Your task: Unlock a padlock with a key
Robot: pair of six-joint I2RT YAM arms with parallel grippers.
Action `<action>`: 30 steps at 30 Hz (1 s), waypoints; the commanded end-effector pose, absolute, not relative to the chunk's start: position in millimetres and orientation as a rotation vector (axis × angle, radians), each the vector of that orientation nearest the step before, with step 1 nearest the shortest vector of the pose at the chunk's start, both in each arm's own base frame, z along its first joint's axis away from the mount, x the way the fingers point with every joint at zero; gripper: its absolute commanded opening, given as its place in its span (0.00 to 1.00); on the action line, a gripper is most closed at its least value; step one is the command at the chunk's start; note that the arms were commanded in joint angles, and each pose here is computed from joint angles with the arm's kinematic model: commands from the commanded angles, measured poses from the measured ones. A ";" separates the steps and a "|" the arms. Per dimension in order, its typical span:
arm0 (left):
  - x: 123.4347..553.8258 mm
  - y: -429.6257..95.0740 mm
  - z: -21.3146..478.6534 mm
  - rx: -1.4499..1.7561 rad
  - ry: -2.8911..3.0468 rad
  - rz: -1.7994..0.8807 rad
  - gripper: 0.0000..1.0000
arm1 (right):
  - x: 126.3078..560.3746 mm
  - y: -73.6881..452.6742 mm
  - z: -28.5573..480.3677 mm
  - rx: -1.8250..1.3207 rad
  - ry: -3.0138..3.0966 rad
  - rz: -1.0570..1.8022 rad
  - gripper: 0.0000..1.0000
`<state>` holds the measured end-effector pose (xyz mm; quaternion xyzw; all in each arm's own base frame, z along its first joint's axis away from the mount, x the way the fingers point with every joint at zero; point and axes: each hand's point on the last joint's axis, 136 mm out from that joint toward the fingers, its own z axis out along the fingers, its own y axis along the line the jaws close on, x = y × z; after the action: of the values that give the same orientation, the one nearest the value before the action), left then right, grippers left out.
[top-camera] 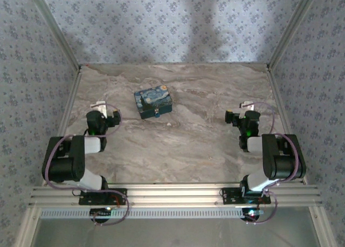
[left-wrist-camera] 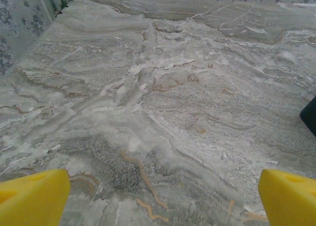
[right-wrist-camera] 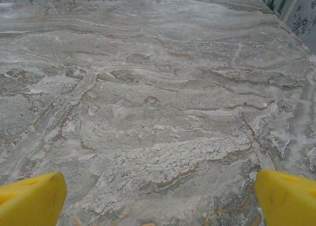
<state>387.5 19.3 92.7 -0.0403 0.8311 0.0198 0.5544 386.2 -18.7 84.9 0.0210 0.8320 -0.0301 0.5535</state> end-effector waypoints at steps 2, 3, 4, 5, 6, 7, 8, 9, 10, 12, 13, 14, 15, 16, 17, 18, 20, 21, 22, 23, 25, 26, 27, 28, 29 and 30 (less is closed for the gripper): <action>380.9 21.2 127.2 -0.116 1.915 0.056 0.98 | 381.6 -23.7 106.7 0.069 1.940 -0.086 1.00; 378.2 20.3 134.9 -0.121 1.908 0.050 0.98 | 380.9 -23.2 112.3 0.070 1.940 -0.082 1.00; 375.5 20.7 142.0 -0.145 1.902 0.037 0.98 | 379.3 -22.3 117.6 0.068 1.938 -0.078 1.00; 373.5 20.3 149.4 -0.165 1.893 0.020 0.98 | 377.5 -21.5 121.7 0.067 1.936 -0.075 1.00; 371.4 17.9 156.1 -0.179 1.891 -0.009 0.98 | 375.4 -20.9 125.7 0.069 1.934 -0.072 1.00; 369.8 16.0 162.1 -0.209 1.893 -0.044 0.98 | 373.1 -20.8 131.6 0.078 1.927 -0.067 1.00; 368.4 13.7 166.9 -0.236 1.903 -0.081 0.98 | 370.9 -20.1 136.5 0.084 1.925 -0.056 1.00; 366.8 11.1 169.3 -0.255 1.920 -0.113 0.98 | 369.4 -19.5 140.1 0.089 1.926 -0.049 1.00; 365.0 9.5 171.7 -0.290 1.937 -0.146 0.98 | 367.9 -19.3 145.2 0.098 1.929 -0.040 1.00; 361.6 4.0 176.9 -0.337 1.966 -0.214 0.98 | 364.4 -17.1 152.1 0.116 1.942 -0.012 1.00; 359.7 -0.1 179.9 -0.356 1.976 -0.258 0.98 | 361.8 -15.8 154.2 0.131 1.960 0.007 1.00; 357.7 -4.2 183.2 -0.382 1.982 -0.305 0.98 | 359.3 -13.8 157.2 0.146 1.975 0.031 1.00; 355.7 -9.0 186.1 -0.393 1.986 -0.348 0.98 | 357.0 -11.9 160.5 0.163 1.990 0.055 1.00; 353.7 -14.7 190.1 -0.411 1.983 -0.403 0.98 | 354.0 -9.5 164.6 0.188 2.008 0.087 1.00; 351.6 -20.8 193.2 -0.429 1.983 -0.458 0.98 | 350.9 -6.2 169.4 0.207 2.023 0.122 1.00; 350.0 -26.6 196.9 -0.430 1.981 -0.505 0.98 | 347.4 -3.2 172.3 0.227 2.041 0.152 1.00; 345.6 -37.8 203.1 -0.447 1.984 -0.577 0.98 | 339.6 3.7 179.9 0.274 2.070 0.217 1.00; 343.9 -44.6 205.7 -0.441 1.984 -0.610 0.98 | 335.2 8.6 181.2 0.279 2.087 0.247 1.00; 342.1 -52.5 208.6 -0.433 1.984 -0.649 0.98 | 330.4 13.9 182.3 0.284 2.104 0.279 1.00; 340.5 -59.3 210.2 -0.428 1.988 -0.678 0.98 | 325.9 17.3 182.1 0.292 2.121 0.299 1.00; 336.7 -75.7 211.9 -0.404 1.998 -0.739 0.98 | 315.1 25.9 179.1 0.302 2.171 0.335 1.00; 334.8 -82.5 212.5 -0.395 2.004 -0.761 0.98 | 310.2 30.3 177.0 0.303 2.197 0.350 0.99; 333.3 -87.8 212.9 -0.386 2.010 -0.773 0.98 | 305.2 34.0 173.4 0.308 2.226 0.361 0.98; 331.9 -93.7 213.5 -0.377 2.014 -0.788 0.98 | 299.7 39.4 169.1 0.304 2.262 0.374 0.96; 331.0 -99.0 213.8 -0.370 2.019 -0.798 0.98 | 293.1 44.9 163.7 0.293 2.304 0.381 0.94; 330.2 -104.2 214.8 -0.359 2.021 -0.807 0.98 | 286.8 50.1 158.0 0.281 2.344 0.382 0.91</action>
<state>332.5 -88.9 193.4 -0.1479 0.8288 -0.2923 0.4536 316.3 35.8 182.3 0.0989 0.8757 0.1335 0.4534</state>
